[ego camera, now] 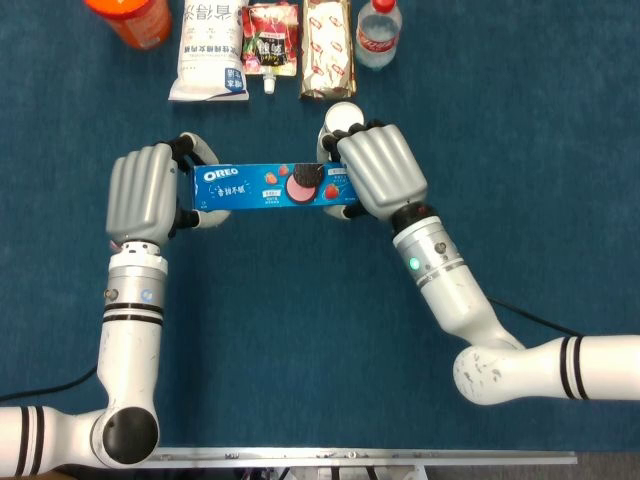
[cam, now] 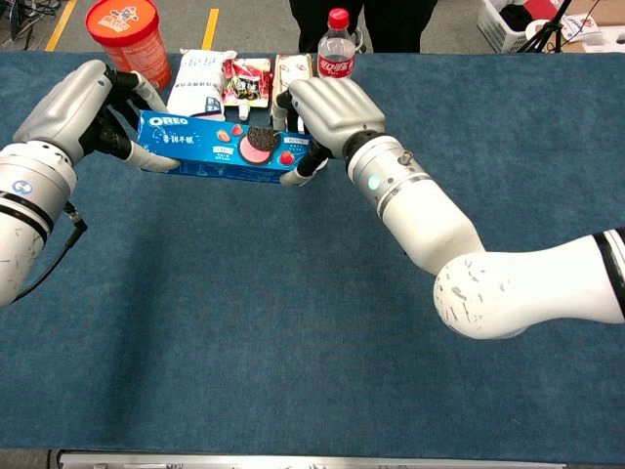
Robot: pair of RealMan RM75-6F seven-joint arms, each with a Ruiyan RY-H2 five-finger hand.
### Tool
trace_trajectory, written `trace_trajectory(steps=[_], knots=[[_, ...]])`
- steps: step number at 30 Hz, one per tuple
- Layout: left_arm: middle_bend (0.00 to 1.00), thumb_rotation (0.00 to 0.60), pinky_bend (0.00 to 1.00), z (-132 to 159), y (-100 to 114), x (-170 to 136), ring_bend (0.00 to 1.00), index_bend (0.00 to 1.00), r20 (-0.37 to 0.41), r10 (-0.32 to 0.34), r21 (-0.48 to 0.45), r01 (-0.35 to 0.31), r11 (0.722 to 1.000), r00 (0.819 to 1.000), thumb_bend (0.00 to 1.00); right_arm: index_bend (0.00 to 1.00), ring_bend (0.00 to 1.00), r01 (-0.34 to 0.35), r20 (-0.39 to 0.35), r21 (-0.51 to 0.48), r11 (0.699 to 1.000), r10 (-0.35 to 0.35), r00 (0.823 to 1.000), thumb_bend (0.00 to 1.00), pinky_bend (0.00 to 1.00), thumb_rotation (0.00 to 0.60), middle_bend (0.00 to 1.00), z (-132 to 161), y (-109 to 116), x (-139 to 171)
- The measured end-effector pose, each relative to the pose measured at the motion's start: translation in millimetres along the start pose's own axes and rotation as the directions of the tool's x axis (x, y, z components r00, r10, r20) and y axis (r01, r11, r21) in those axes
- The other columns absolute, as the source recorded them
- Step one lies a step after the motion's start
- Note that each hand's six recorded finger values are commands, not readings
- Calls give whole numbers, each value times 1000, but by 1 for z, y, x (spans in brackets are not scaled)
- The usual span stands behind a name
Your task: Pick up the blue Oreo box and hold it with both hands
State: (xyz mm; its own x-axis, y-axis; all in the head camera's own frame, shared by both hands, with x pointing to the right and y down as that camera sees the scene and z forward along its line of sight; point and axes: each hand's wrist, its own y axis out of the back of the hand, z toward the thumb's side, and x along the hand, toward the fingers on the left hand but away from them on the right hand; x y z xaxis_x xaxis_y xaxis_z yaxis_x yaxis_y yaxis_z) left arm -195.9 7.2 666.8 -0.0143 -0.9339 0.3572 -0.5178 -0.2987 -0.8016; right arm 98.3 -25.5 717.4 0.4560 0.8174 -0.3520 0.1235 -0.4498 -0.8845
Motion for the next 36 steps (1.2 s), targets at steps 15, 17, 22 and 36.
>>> trace_trajectory(steps=[15,17,22,36], knots=[[887,600,523,-7,4,0,707,851,-38,20,-6,-21,1000,999,76,275,412,-18,-26,17,1000,18,1000,0,405,600,299,-8,2,8],[893,600,526,-7,4,0,712,854,-40,24,-8,-24,1000,999,76,230,401,-22,-26,19,1000,23,999,0,405,600,261,-9,2,8],[898,600,529,-8,5,0,716,857,-44,28,-9,-28,1000,999,77,132,378,-25,-29,17,1000,26,999,0,405,600,176,-9,1,9],[898,600,529,-12,7,-2,717,858,-54,27,-9,-28,1000,998,76,66,330,23,-55,11,1000,-22,998,0,405,600,101,-9,10,13]])
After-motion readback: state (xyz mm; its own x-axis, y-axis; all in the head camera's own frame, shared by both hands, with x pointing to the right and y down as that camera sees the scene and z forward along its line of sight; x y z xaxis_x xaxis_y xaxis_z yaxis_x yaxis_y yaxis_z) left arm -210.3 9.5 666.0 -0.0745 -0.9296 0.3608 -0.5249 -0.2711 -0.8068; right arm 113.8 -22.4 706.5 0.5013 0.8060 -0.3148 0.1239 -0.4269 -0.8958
